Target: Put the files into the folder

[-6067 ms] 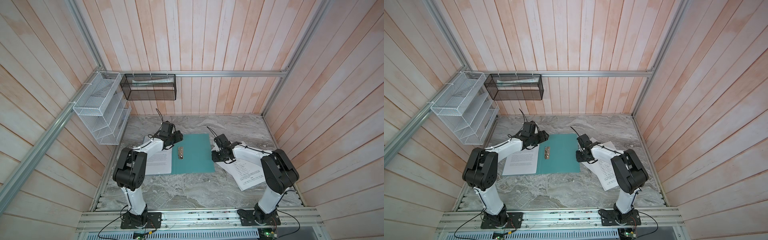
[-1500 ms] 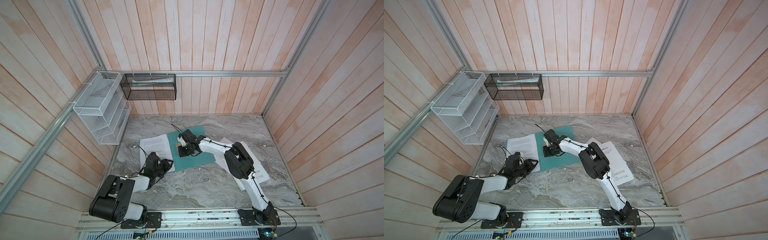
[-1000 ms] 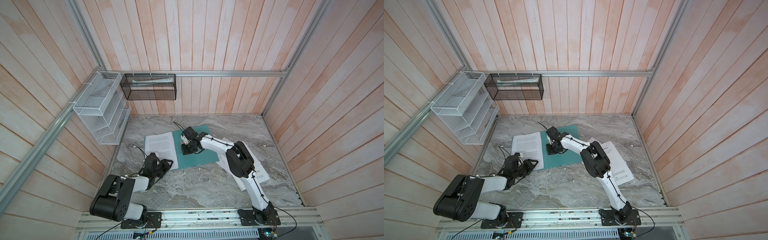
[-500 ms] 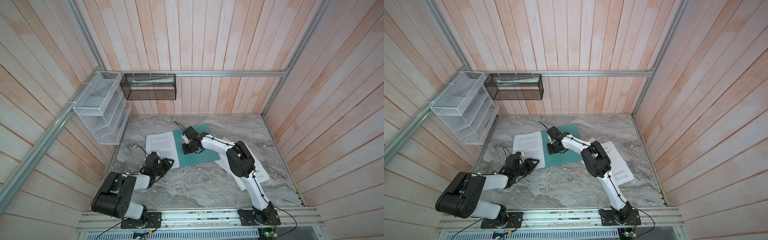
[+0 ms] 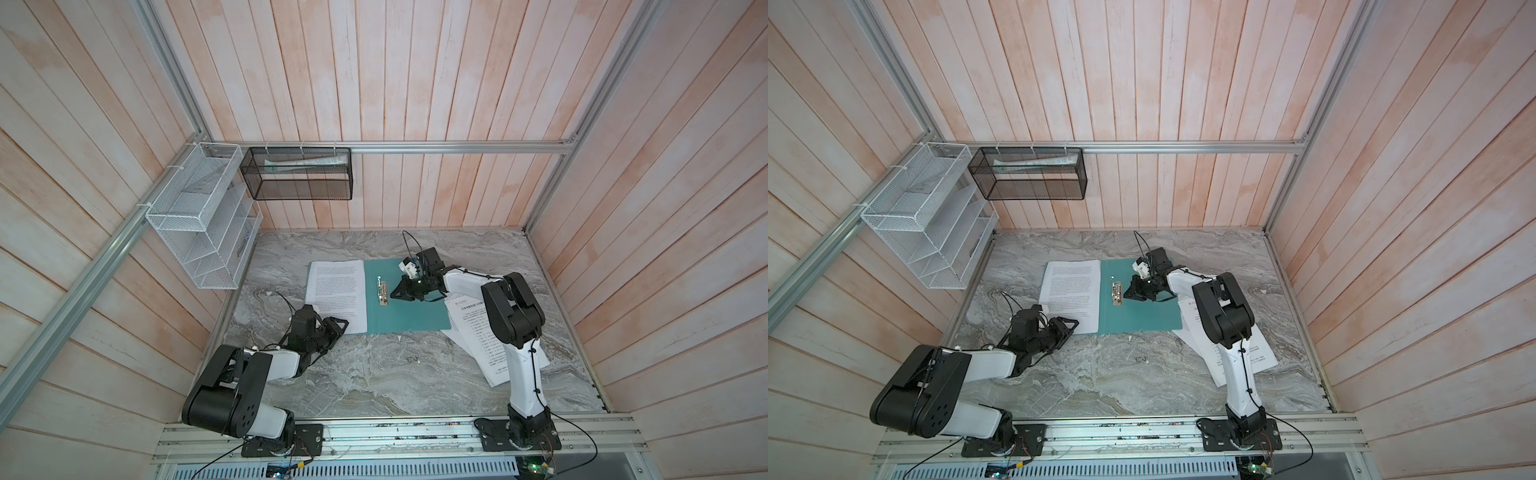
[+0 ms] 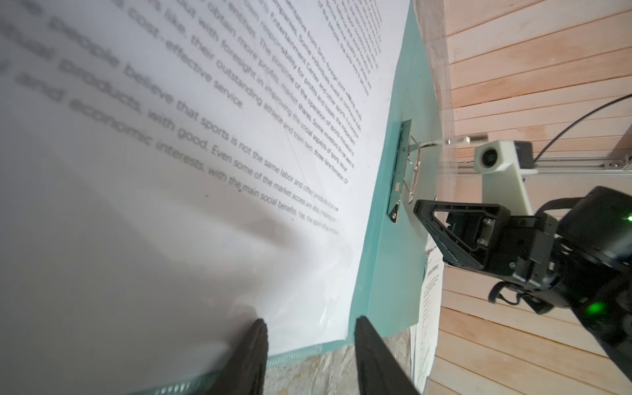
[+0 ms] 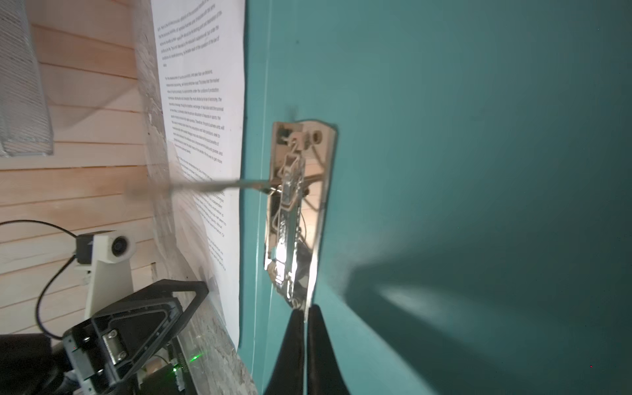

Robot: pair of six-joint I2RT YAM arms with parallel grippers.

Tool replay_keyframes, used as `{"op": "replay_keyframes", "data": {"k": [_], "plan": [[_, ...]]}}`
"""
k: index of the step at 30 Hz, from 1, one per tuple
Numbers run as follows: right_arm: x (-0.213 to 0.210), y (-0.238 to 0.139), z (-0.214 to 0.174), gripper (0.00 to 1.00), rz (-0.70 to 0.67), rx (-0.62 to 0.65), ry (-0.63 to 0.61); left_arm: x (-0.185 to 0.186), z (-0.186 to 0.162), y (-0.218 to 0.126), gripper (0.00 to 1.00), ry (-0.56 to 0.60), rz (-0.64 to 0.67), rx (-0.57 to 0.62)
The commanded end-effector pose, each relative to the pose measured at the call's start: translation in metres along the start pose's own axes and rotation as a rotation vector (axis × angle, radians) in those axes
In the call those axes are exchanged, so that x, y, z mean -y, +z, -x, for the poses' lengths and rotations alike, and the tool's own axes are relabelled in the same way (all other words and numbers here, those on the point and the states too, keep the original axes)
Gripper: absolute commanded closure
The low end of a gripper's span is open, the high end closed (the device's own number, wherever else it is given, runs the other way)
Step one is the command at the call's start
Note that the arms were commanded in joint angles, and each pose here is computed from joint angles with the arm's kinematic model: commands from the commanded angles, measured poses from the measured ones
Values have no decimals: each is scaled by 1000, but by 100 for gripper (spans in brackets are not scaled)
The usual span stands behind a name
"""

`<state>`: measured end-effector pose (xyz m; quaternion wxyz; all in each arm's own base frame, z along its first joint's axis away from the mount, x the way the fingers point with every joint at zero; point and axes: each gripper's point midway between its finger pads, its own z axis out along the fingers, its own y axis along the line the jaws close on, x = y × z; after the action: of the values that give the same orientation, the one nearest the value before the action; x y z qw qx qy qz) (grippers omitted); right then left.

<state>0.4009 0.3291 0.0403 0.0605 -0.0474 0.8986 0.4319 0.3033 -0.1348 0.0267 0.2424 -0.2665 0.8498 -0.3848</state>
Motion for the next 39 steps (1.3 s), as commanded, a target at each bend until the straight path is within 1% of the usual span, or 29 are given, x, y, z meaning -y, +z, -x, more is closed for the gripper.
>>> {"op": "replay_keyframes", "data": {"k": [1, 3, 7, 9, 11, 12, 13, 14, 19, 25, 27, 30, 34, 39], "plan": [[-37, 2, -3, 100, 137, -35, -25, -113, -63, -24, 55, -160, 413, -161], [-38, 2, -5, 100, 137, -38, -20, -113, -64, -24, 55, -153, 410, -167], [-39, -8, -2, 100, 86, 2, -50, -108, -62, -24, 55, -138, 387, -158], [-37, -11, -5, 100, 50, 5, -48, -102, -59, -25, 55, -128, 365, -151], [-40, -10, -12, 100, 42, -4, -62, -91, -55, -24, 54, -113, 330, -143], [-42, -9, -16, 98, 42, -10, -66, -85, -53, -25, 54, -107, 313, -137], [-45, -6, -21, 95, 49, -22, -72, -79, -51, -26, 54, -100, 295, -131], [-48, 0, -27, 94, 52, -41, -76, -74, -48, -27, 54, -90, 280, -120], [-56, 20, -41, 94, 68, -82, -80, -51, -34, -38, 52, -36, 252, -75], [-63, 44, -50, 94, 68, -117, -87, -19, -18, -49, 47, 43, 177, -17], [-64, 52, -45, 94, 71, -123, -87, -11, -12, -50, 47, 74, 173, -12], [-70, 55, -26, 94, 84, -96, -94, -1, -6, -50, 46, 106, 169, -9], [-80, 53, 10, 94, 78, -51, -134, 8, -1, -49, 46, 127, 152, -5], [-79, 52, 59, 95, 93, -19, -135, 21, 6, -51, 46, 166, 143, 1]]}}
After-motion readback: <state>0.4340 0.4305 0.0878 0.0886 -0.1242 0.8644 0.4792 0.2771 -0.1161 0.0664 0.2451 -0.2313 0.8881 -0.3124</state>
